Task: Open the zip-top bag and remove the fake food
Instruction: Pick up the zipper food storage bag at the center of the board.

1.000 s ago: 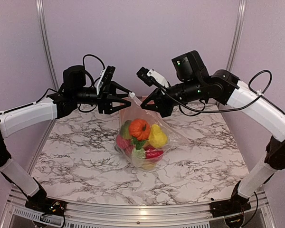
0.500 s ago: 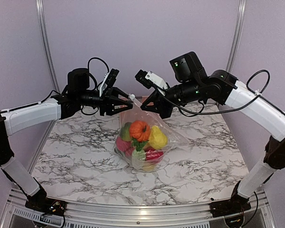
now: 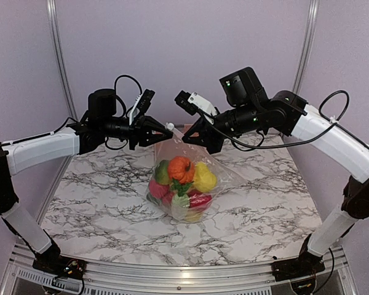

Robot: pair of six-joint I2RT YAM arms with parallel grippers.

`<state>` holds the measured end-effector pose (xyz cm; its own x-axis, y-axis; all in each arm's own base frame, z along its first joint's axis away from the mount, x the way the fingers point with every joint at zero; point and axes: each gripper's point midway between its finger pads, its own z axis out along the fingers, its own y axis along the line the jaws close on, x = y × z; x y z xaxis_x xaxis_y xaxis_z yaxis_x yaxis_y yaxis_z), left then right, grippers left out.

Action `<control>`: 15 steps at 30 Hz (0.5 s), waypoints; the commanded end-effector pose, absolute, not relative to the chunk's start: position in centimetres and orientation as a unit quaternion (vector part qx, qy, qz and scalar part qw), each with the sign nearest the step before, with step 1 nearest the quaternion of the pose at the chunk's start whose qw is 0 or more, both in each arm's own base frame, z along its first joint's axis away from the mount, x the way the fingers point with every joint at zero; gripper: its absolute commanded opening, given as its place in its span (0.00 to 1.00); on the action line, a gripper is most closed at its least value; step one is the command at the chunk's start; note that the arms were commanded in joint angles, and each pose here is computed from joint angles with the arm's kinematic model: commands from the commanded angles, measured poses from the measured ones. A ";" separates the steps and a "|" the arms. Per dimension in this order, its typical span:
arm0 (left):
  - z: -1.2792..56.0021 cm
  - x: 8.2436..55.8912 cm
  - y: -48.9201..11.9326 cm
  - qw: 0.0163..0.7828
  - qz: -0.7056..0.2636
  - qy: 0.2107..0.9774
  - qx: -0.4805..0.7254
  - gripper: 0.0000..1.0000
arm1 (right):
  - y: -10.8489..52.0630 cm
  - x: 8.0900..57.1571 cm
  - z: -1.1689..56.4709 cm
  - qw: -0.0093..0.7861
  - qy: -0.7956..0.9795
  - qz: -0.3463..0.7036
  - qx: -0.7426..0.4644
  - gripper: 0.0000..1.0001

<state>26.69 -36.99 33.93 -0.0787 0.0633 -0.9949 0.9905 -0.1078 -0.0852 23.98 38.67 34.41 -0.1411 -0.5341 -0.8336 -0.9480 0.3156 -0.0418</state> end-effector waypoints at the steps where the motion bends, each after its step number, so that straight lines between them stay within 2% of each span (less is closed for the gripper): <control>1: 33.6 26.5 -37.3 0.432 -0.534 0.502 0.526 0.01 | 39.1 24.1 35.1 0.410 0.696 0.263 -0.527 0.00; 3: 33.5 26.4 -37.4 0.434 -0.530 0.501 0.529 0.00 | 39.2 24.1 35.2 0.413 0.694 0.266 -0.527 0.00; 7: 33.4 26.0 -37.5 0.438 -0.523 0.499 0.534 0.00 | 39.5 24.1 36.0 0.427 0.684 0.273 -0.524 0.43; 8: 33.5 25.9 -37.6 0.440 -0.522 0.498 0.535 0.00 | 39.6 24.2 36.3 0.432 0.681 0.274 -0.524 0.50; 11: 33.4 25.7 -37.6 0.441 -0.518 0.498 0.538 0.00 | 39.7 24.3 37.2 0.447 0.670 0.277 -0.524 0.56; 15: 33.5 25.5 -37.6 0.444 -0.514 0.497 0.541 0.00 | 40.3 24.2 38.0 0.460 0.650 0.282 -0.535 0.55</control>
